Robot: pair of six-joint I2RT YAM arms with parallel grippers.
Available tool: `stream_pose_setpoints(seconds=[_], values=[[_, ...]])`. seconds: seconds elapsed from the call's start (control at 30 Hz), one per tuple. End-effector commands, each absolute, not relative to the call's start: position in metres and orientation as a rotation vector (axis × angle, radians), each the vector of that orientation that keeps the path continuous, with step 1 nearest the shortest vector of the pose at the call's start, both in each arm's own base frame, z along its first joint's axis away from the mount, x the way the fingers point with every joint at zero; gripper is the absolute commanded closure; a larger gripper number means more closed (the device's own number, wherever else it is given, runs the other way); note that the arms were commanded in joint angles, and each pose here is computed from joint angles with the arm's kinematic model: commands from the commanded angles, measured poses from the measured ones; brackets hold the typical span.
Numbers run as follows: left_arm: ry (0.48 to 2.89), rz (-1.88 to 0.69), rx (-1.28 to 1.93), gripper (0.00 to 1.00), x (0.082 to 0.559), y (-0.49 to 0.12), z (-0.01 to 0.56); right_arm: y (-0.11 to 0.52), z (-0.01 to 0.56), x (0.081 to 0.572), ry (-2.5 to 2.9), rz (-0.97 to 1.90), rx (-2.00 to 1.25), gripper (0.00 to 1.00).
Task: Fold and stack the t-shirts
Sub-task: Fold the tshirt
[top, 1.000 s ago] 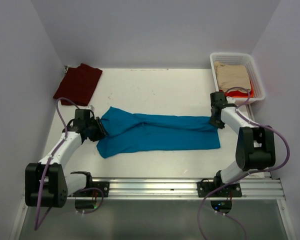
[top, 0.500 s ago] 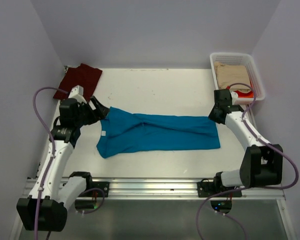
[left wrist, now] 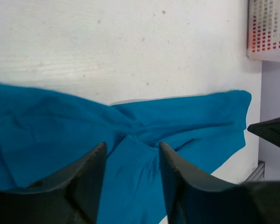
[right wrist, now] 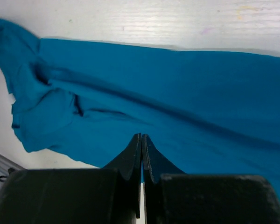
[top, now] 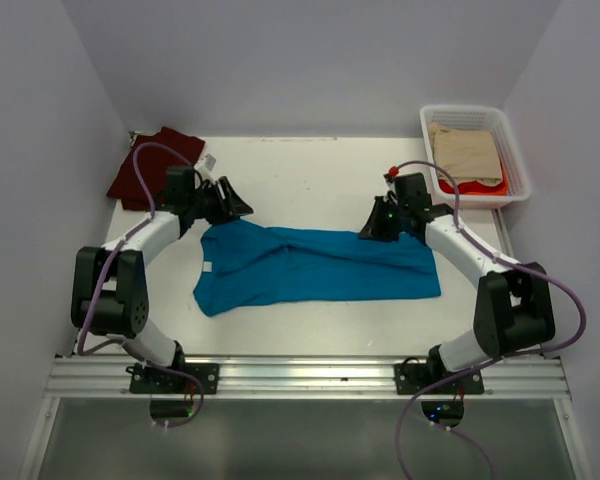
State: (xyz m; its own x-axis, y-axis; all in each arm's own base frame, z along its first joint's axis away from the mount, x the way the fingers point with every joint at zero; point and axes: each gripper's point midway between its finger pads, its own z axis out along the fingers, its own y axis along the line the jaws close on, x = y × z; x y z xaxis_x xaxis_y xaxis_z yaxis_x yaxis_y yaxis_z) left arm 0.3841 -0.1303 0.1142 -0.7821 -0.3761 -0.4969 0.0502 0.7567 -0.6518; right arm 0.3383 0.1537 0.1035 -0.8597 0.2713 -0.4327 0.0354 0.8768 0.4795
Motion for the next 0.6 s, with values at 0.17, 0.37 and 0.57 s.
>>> stream_pose_setpoints(seconds=[0.17,0.37,0.57], values=[[2.285,-1.124,-0.075,0.35,0.41,-0.173,0.116,0.162,0.122,0.323,2.478,0.714,0.14,1.0],[2.345,-1.146,-0.085,0.4,0.416,-0.18,0.084,0.158,0.123,0.316,2.469,0.699,0.127,1.0],[2.363,-1.204,-0.039,0.47,0.411,-0.193,0.073,0.156,0.121,0.314,2.471,0.684,0.117,1.0]])
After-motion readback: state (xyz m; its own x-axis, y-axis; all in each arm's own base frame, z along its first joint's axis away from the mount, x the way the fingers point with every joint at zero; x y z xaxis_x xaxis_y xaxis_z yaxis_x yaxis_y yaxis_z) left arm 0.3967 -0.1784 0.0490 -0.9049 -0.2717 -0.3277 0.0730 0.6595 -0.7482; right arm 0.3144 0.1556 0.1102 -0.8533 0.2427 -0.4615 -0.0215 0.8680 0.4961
